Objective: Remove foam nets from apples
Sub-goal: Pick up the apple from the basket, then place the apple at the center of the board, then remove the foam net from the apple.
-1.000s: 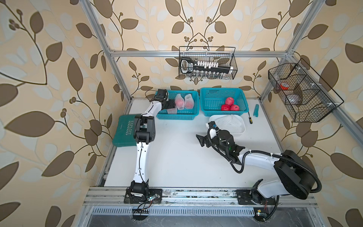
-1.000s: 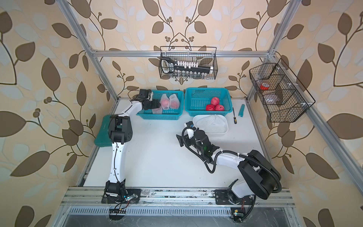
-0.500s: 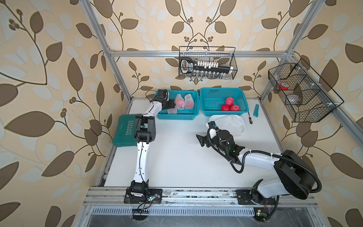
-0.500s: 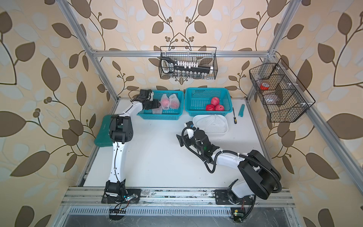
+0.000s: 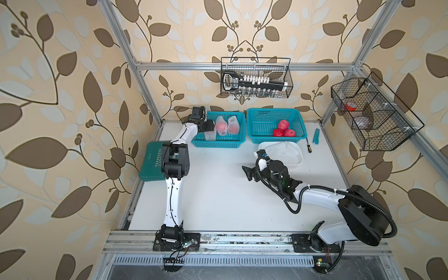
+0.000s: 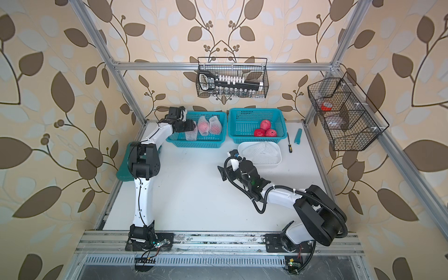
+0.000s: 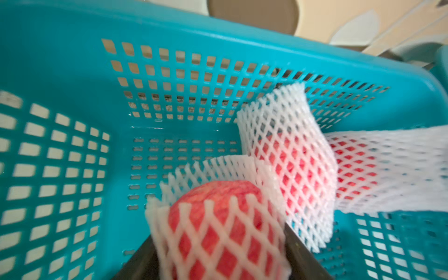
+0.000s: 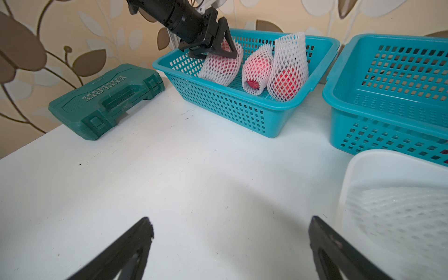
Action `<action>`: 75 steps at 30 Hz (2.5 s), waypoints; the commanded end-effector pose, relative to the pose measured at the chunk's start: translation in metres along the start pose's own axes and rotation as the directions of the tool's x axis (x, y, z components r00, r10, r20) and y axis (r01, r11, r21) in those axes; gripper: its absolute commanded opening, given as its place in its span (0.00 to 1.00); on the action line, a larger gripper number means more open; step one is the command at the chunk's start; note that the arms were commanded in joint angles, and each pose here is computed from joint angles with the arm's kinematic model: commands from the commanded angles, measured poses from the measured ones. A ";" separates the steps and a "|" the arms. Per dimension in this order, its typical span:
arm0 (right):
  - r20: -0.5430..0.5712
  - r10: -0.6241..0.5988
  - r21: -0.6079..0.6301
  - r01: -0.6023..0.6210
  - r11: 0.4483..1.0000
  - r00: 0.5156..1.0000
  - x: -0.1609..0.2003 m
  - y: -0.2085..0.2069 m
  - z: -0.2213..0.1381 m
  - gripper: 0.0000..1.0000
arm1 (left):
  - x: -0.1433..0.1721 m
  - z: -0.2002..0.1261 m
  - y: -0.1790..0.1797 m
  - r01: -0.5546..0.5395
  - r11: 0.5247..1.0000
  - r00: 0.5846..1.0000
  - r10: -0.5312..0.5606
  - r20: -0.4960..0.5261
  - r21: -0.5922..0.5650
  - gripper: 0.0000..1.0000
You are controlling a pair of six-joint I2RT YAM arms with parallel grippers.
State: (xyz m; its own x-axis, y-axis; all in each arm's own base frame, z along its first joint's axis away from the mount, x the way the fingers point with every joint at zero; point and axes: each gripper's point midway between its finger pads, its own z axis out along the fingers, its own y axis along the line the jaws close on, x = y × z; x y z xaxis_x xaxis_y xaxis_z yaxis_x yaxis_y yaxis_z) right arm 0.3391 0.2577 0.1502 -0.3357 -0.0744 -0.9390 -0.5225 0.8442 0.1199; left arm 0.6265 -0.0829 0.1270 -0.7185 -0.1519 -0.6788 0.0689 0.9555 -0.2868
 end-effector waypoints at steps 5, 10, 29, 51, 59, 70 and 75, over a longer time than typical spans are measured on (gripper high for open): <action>0.044 0.003 0.027 -0.004 1.000 0.999 -0.014 -0.002 -0.001 1.00 | -0.036 -0.072 -0.032 -0.032 0.997 0.996 0.025 0.088 0.071 0.51; 0.089 0.010 0.086 -0.018 0.996 0.996 -0.020 -0.014 -0.011 1.00 | -0.026 -0.130 -0.068 -0.050 0.988 0.994 0.035 0.104 0.146 0.51; 0.207 0.140 0.190 -0.180 0.965 0.968 -0.020 -0.040 -0.071 1.00 | 0.249 -0.151 -0.219 0.005 0.916 0.962 0.106 -0.254 0.401 0.52; -0.101 -0.142 0.051 0.148 0.988 0.985 0.057 0.046 -0.077 1.00 | 0.264 -0.138 -0.230 -0.131 0.918 0.925 0.249 -0.288 0.374 0.96; -0.197 -0.467 0.132 0.495 0.859 0.862 0.090 0.076 -0.071 1.00 | 0.229 -0.187 -0.187 -0.126 0.936 0.960 0.199 -0.199 0.328 0.99; -0.296 -0.590 0.247 0.657 0.713 0.751 0.114 0.081 -0.050 0.99 | 0.271 -0.201 -0.127 -0.089 0.967 0.971 0.138 -0.196 0.240 0.99; -0.359 -0.525 0.345 0.632 0.694 0.772 0.119 0.066 -0.034 0.99 | 0.282 -0.197 -0.122 -0.075 0.969 0.968 0.128 -0.214 0.237 0.99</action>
State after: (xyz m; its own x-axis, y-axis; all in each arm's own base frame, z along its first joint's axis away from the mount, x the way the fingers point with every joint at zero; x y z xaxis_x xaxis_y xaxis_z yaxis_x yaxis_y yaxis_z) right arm 0.2242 0.2965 0.0536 -0.2150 -0.7171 -0.6630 -0.4093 0.6825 -0.6055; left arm 0.2728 -0.1895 0.0911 -0.8661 0.0452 -0.4977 0.2647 0.8863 -0.3800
